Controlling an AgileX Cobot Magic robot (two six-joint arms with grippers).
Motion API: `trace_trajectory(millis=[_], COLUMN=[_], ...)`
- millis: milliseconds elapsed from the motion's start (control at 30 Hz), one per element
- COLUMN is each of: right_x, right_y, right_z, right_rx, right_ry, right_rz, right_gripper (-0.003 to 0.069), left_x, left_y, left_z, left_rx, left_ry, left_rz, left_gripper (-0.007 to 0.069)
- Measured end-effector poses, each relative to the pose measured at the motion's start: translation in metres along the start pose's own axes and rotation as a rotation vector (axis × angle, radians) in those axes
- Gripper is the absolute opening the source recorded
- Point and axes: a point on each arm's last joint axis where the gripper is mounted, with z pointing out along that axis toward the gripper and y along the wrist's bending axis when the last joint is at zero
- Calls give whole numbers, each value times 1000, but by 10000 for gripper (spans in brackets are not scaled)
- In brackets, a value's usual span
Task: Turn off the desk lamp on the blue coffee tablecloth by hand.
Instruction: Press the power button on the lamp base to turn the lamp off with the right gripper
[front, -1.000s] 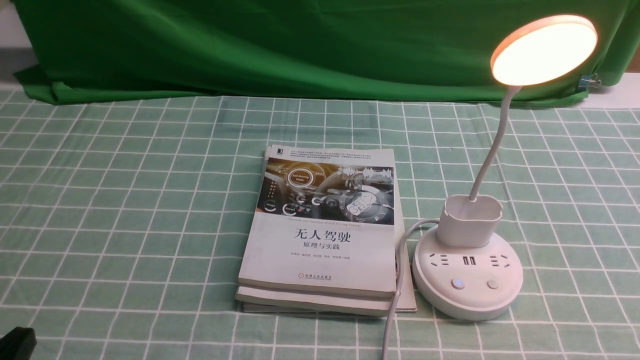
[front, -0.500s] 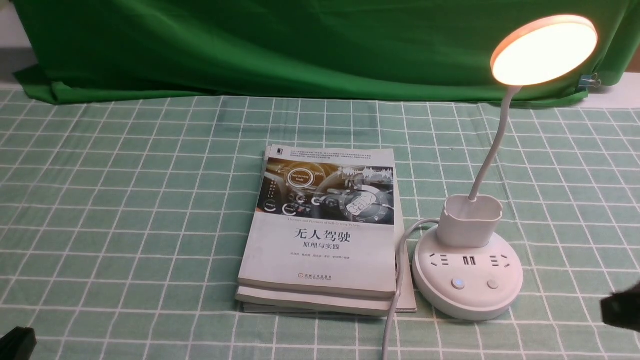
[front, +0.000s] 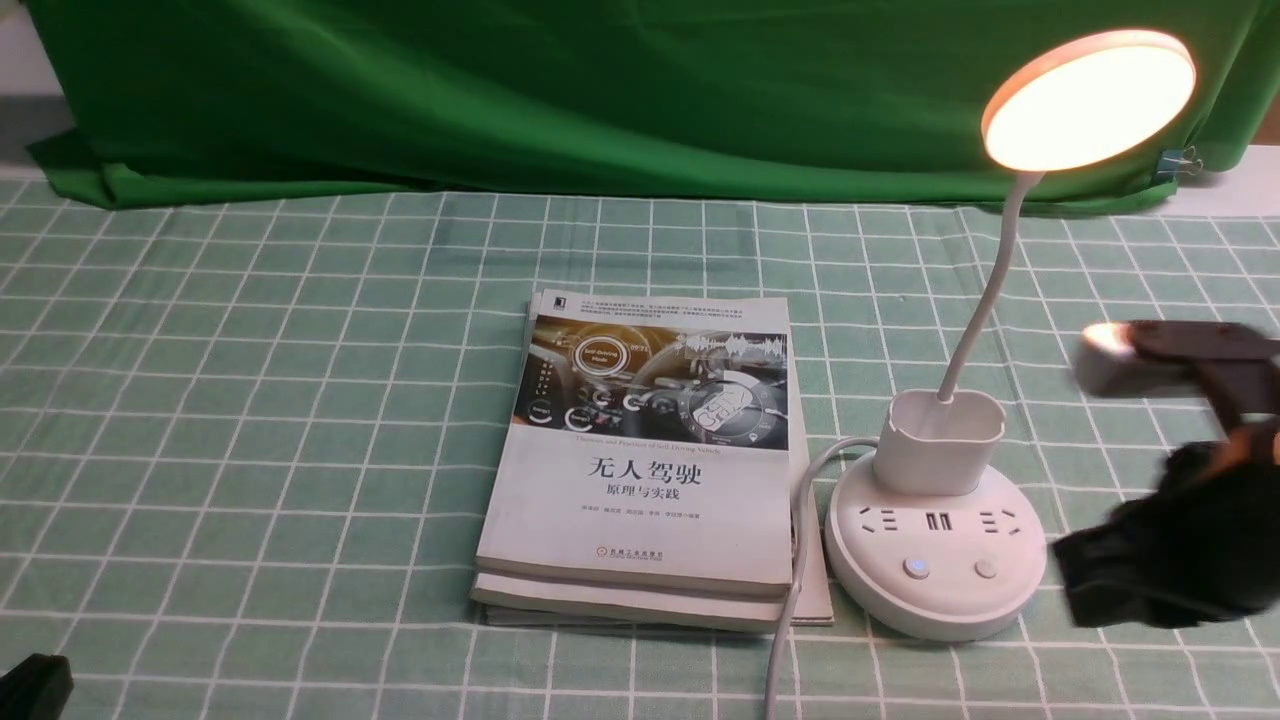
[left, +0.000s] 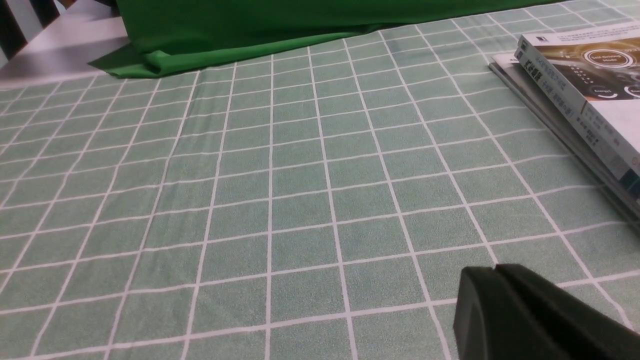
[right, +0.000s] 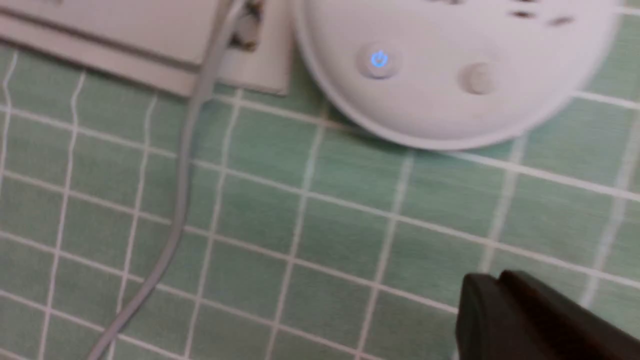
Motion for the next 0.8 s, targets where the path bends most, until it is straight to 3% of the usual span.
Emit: trace_trajectory(millis=[200, 367, 800], right_x=[-16, -26, -32], right_y=[13, 8, 1], right_z=[18, 26, 31], right_rx=[22, 83, 102], right_ry=[58, 51, 20], right_rz=[-49, -48, -18], right_gripper=[31, 31, 31], left_x=[0, 0, 0], left_y=[0, 0, 0], left_z=[0, 0, 0], left_rx=[0, 0, 0], left_ry=[0, 0, 0], left_rz=[0, 0, 0], left_gripper=[0, 0, 0])
